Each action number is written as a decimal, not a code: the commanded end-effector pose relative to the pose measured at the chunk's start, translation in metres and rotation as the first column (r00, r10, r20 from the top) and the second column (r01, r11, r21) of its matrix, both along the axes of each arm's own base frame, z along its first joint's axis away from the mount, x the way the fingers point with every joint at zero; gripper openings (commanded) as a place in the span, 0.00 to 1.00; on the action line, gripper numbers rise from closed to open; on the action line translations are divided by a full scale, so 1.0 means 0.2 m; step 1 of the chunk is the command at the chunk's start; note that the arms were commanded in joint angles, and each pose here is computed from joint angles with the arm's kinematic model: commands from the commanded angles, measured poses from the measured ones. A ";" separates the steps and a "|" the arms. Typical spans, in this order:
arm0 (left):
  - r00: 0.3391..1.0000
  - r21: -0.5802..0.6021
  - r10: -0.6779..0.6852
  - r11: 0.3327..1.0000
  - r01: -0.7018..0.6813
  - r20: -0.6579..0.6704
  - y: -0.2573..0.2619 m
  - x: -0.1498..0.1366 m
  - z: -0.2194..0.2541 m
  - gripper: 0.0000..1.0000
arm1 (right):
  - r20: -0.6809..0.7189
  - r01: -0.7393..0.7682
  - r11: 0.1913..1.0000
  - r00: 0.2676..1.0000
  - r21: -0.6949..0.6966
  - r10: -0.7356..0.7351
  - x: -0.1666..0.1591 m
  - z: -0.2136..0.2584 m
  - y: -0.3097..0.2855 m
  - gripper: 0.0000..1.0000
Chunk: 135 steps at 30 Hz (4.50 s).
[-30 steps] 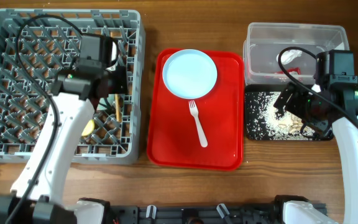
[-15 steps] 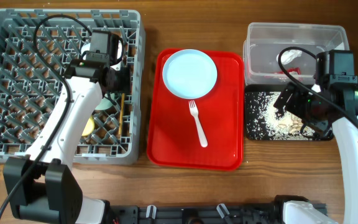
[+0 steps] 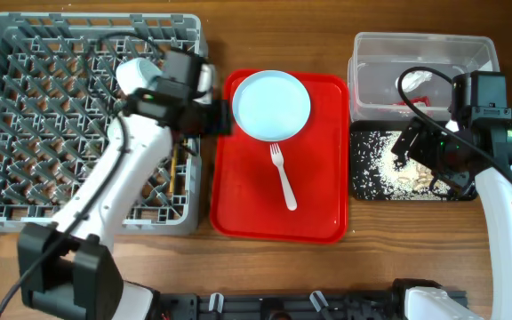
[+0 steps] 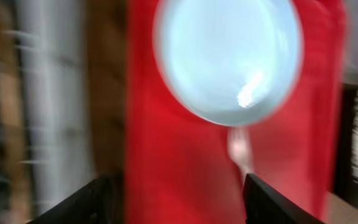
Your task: Sort waste into correct bins and load items into the dishwasher rack
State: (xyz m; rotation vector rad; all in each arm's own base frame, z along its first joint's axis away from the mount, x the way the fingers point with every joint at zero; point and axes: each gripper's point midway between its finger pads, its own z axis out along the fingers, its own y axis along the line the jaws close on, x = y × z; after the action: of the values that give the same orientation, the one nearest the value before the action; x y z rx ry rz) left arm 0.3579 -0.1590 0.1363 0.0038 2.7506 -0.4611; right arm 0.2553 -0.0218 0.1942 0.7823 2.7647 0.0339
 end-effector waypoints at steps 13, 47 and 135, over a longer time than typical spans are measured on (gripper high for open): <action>0.990 0.066 0.031 0.998 -0.022 -0.137 -0.59 -0.20 -0.46 0.69 | 0.021 -0.010 1.000 1.000 0.004 0.010 0.02 0.03 0.00 1.00; 0.972 0.314 0.006 0.947 0.070 -0.235 -0.53 -0.41 -0.80 0.14 | 0.027 -0.014 1.000 1.000 0.010 0.014 0.03 0.03 0.01 1.00; 0.950 0.373 0.137 0.928 -0.024 -0.282 -0.05 -0.32 -0.68 0.46 | 0.013 -0.014 1.000 1.000 0.011 0.014 0.01 0.02 0.01 1.00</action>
State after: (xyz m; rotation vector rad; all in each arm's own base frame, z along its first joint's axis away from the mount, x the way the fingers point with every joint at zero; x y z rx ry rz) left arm 0.2940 -0.1726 0.0095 -0.1009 3.0794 0.0528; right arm 0.2546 -0.0206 0.1940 0.7775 2.7709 0.0419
